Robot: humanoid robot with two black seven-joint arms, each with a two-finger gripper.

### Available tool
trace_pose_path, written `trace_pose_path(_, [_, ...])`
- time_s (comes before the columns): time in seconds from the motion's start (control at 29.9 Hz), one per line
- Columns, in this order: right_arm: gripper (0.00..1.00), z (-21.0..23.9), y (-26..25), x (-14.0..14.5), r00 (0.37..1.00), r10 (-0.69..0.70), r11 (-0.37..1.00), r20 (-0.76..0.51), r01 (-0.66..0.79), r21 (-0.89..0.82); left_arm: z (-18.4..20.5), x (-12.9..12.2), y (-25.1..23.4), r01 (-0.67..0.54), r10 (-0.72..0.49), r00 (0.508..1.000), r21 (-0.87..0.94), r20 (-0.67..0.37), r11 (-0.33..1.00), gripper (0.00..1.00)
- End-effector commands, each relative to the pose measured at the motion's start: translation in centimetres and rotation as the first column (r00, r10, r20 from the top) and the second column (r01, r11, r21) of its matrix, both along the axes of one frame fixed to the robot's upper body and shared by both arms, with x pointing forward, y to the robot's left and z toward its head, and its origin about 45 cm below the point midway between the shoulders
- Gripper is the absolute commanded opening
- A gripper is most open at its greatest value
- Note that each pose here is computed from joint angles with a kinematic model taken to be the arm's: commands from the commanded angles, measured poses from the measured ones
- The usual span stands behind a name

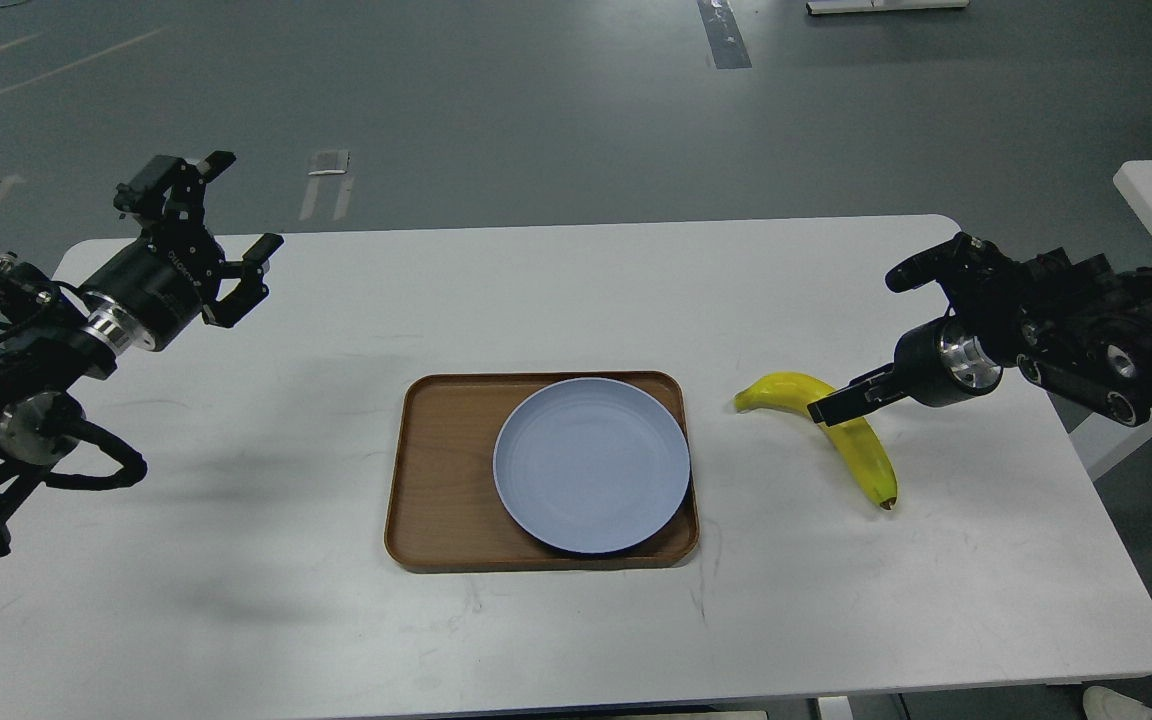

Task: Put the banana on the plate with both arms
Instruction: 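Reach the right gripper down to the yellow banana, then grasp the banana with the right gripper and lift it, then carry the banana with the right gripper over the plate and lower it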

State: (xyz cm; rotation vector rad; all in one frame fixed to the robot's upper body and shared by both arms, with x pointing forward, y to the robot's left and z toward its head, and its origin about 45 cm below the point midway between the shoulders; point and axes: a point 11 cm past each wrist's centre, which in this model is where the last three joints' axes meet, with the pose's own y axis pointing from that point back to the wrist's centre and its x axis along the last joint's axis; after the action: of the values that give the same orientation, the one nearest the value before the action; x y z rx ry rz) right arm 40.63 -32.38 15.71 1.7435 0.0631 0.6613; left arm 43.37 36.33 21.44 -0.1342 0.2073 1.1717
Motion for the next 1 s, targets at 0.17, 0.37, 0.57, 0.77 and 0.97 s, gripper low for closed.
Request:
trace_pose_path(0.17, [0.38, -1.3, 0.0, -0.9, 1.000, 0.001, 1.000, -0.029, -0.001, -0.001, 0.1, 0.1, -0.3, 0.004, -0.004, 1.000, -0.003, 0.004, 1.000, 0.98])
trace_pose_path(0.37, [0.07, -0.7, -0.6, -0.8, 1.000, -0.003, 1.000, -0.024, 0.003, -0.012, 0.2, 0.2, -0.3, 0.004, -0.004, 1.000, -0.003, 0.006, 1.000, 0.98])
trace_pose_path(0.57, [0.06, 2.6, -0.8, 0.8, 0.999, -0.007, 1.000, 0.038, 0.007, 0.002, 0.3, 0.2, -0.2, 0.004, -0.003, 1.000, -0.002, 0.007, 1.000, 0.98])
trace_pose_path(0.77, [0.07, 7.3, 2.6, 2.8, 0.992, 0.052, 0.997, 0.114, -0.058, 0.054, 0.4, 0.3, -0.2, 0.003, -0.003, 1.000, -0.003, 0.010, 1.000, 0.98])
trace_pose_path(0.97, [0.08, 7.5, 10.3, 2.7, 0.990, 0.119, 0.975, 0.080, -0.132, 0.178, 0.6, 0.3, 0.0, 0.001, -0.001, 1.000, -0.001, 0.014, 1.000, 0.98])
